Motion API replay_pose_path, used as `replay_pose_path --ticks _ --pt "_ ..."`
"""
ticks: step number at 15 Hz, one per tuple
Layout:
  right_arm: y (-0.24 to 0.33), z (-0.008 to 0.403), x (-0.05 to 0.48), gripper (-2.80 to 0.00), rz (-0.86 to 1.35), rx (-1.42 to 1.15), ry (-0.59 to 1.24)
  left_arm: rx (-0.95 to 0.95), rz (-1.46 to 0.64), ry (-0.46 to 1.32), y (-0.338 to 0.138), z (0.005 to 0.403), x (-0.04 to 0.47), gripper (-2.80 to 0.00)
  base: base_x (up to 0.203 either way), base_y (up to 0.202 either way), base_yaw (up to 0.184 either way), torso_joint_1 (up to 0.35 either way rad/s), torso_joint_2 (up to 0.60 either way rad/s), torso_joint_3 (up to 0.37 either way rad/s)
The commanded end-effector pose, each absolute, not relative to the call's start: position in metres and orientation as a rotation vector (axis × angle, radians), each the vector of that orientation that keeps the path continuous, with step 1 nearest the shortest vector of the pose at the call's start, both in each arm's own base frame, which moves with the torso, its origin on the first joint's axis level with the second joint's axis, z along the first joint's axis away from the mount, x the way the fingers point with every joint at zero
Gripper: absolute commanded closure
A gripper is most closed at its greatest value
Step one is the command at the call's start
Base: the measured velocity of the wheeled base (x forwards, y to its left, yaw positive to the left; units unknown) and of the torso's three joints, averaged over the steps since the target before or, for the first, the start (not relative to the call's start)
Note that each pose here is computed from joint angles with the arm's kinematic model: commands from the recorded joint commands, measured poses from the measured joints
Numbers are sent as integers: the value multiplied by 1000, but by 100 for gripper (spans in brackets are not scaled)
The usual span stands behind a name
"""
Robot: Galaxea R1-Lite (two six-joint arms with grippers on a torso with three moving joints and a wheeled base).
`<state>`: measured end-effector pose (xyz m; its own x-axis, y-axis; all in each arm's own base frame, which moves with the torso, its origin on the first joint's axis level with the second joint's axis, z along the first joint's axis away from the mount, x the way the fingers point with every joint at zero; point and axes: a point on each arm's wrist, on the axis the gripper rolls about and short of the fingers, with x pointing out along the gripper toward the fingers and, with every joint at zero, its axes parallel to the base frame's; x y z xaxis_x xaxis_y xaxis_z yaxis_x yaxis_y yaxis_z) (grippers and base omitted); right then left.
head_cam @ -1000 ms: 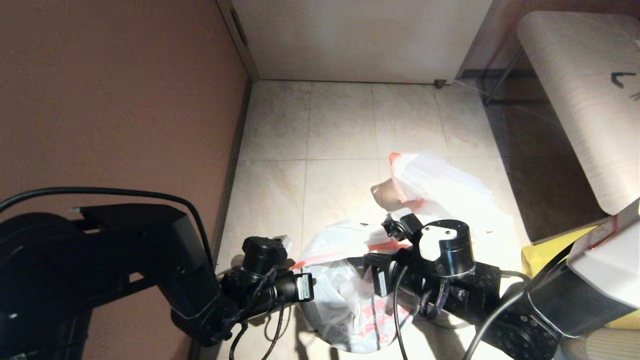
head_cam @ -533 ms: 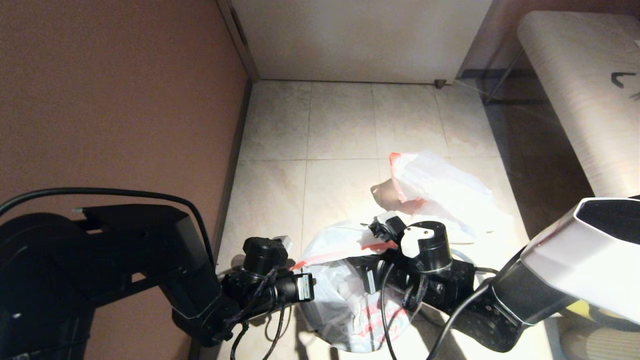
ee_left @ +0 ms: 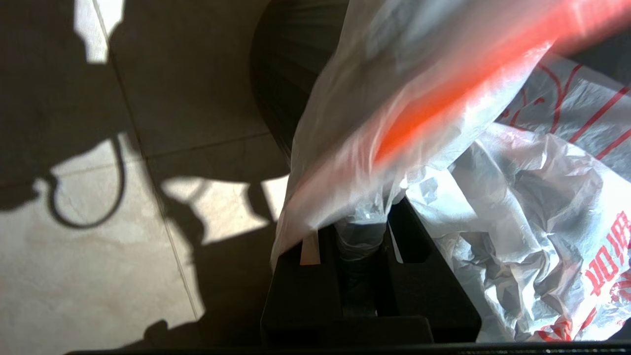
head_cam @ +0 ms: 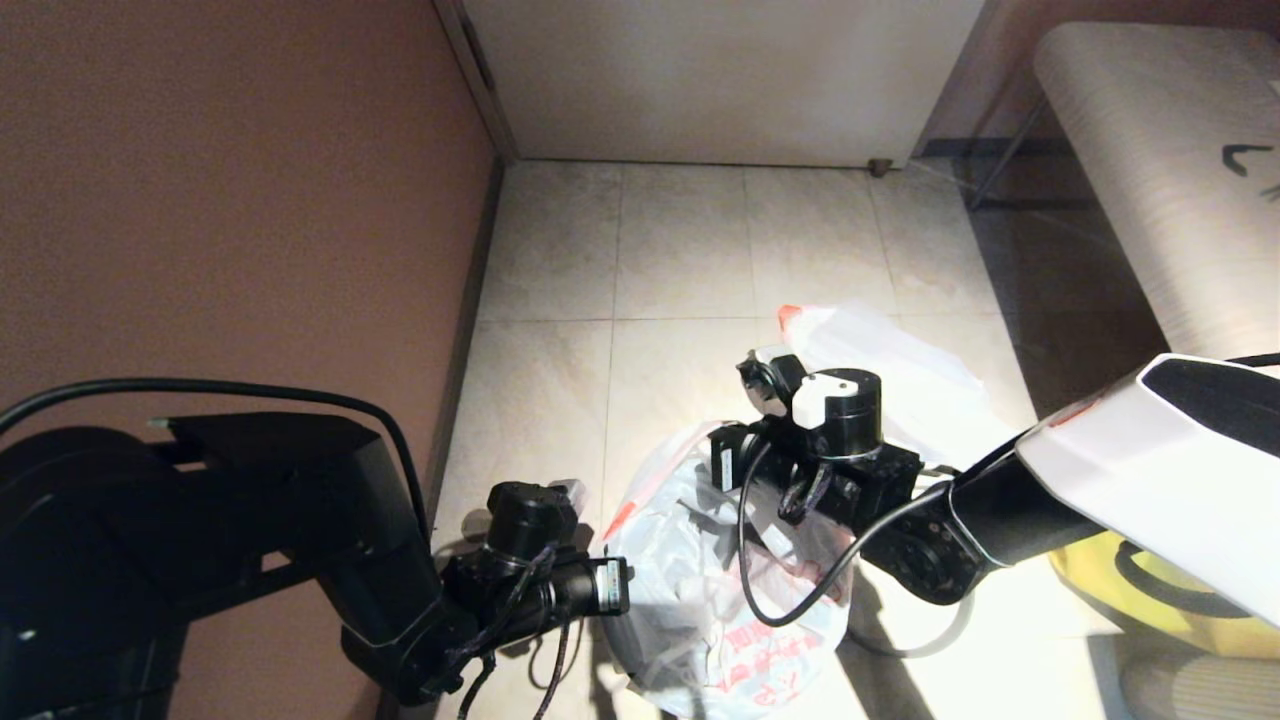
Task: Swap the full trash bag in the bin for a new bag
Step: Put the new garbage bag on the trash can
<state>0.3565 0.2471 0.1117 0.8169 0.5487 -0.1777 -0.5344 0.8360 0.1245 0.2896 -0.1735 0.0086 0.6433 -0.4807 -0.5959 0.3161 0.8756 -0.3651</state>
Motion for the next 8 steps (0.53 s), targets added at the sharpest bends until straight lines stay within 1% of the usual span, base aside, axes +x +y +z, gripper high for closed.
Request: replay_pose_path --ticks 1,4,8 --pt "247 97 378 0 544 79 204 -233 -474 722 -172 8 286 0 0 0 0 0 0 0" --pt "243 88 401 0 463 134 194 -232 -499 650 -171 4 284 0 0 0 0 0 0 0" --pt "212 79 421 0 370 136 202 -244 -505 483 -170 -12 289 0 0 0 0 0 0 0"
